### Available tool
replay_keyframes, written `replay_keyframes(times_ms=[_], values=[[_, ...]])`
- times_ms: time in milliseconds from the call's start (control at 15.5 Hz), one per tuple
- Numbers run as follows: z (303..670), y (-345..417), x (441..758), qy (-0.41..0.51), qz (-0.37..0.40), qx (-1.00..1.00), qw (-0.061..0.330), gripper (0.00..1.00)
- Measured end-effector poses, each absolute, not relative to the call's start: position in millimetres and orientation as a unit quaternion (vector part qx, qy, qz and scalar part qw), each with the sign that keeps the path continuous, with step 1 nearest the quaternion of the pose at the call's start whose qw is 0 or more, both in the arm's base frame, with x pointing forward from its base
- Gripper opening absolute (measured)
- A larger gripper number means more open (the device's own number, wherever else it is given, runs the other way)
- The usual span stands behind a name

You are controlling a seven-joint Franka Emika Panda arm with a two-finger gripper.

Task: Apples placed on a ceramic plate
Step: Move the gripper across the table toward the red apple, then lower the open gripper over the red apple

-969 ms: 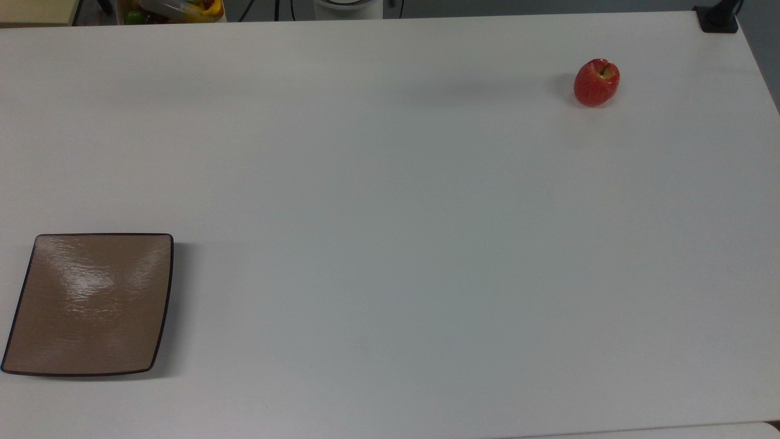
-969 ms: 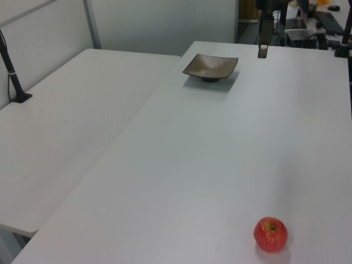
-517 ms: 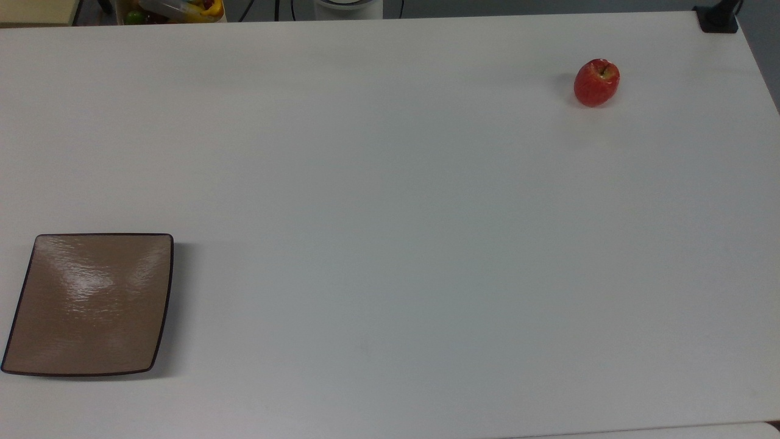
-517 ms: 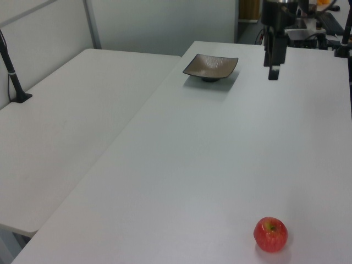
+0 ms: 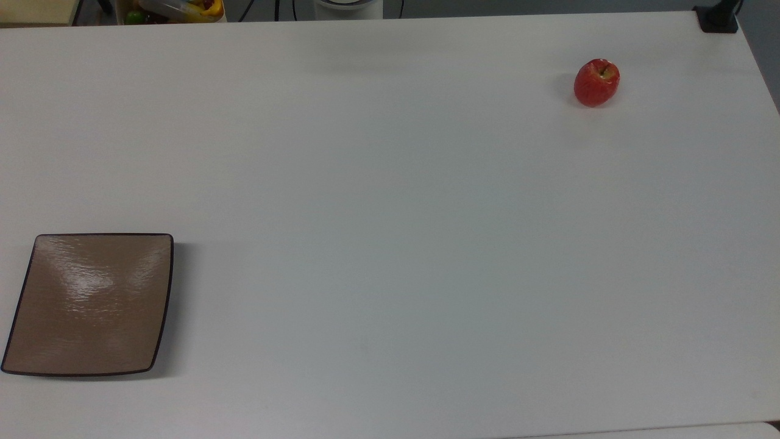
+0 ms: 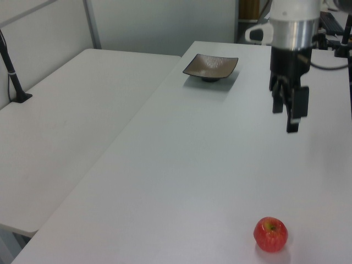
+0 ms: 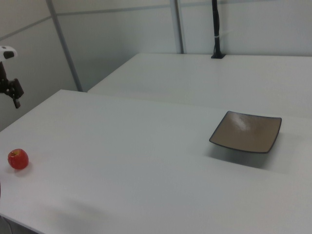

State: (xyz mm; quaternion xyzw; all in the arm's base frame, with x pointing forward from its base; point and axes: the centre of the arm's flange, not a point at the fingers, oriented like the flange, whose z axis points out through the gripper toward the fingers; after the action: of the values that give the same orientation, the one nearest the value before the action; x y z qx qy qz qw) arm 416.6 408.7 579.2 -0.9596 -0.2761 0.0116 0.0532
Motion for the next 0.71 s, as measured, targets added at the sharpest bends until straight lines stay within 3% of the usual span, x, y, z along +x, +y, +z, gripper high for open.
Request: replay_keyframes(times_ms=[711], values=[[425.7,489.5,417.2,-0.296,0.026,-0.954,0.029,1.0]])
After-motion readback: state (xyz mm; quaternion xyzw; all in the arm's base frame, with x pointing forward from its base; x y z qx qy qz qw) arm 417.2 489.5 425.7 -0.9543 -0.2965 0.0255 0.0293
